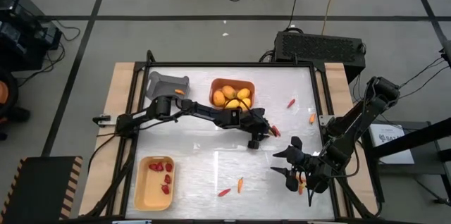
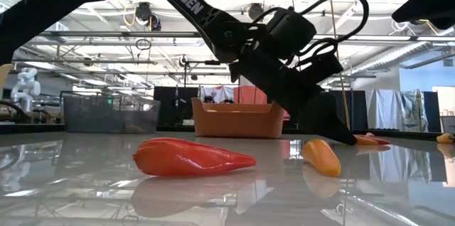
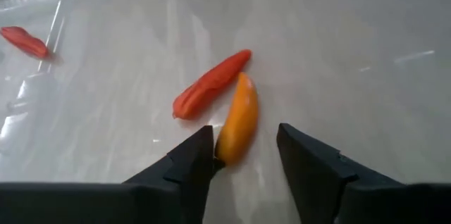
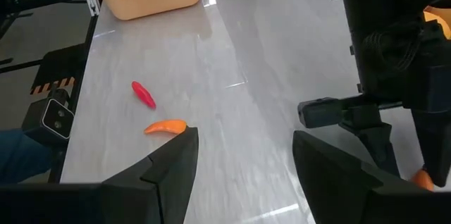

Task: Sort produce into baskets
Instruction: Put the yellow chili pepper into the black bin

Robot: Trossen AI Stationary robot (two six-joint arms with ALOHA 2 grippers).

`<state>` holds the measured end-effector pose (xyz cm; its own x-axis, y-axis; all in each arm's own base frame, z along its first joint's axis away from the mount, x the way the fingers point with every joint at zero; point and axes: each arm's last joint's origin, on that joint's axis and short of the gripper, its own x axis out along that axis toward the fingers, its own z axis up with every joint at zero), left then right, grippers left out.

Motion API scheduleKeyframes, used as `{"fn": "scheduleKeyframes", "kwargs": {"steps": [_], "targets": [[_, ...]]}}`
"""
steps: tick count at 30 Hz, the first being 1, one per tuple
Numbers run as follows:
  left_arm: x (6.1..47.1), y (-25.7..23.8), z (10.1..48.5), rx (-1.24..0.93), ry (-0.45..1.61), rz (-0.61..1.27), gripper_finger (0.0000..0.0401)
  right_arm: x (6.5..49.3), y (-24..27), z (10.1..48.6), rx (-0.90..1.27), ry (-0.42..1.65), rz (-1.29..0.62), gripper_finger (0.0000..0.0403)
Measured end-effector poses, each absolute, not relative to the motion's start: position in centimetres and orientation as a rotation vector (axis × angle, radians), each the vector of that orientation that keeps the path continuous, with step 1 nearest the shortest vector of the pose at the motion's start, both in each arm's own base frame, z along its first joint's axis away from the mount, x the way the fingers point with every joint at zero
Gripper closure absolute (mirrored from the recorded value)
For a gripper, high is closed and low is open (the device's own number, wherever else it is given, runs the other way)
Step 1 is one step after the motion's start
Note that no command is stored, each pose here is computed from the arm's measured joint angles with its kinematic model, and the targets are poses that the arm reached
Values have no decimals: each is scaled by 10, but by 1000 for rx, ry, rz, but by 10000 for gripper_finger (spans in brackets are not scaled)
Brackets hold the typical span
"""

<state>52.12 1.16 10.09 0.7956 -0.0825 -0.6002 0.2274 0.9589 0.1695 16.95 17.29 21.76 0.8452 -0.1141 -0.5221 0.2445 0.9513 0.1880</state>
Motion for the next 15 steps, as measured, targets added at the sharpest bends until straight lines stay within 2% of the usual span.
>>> {"fn": "scheduleKeyframes", "kwargs": {"steps": [11,15], "targets": [[521,8,100,239,635,-181,342,169,173,218,252,533,-191,181],[521,3,100,238,636,-182,368,169,173,217,251,533,-191,181]]}}
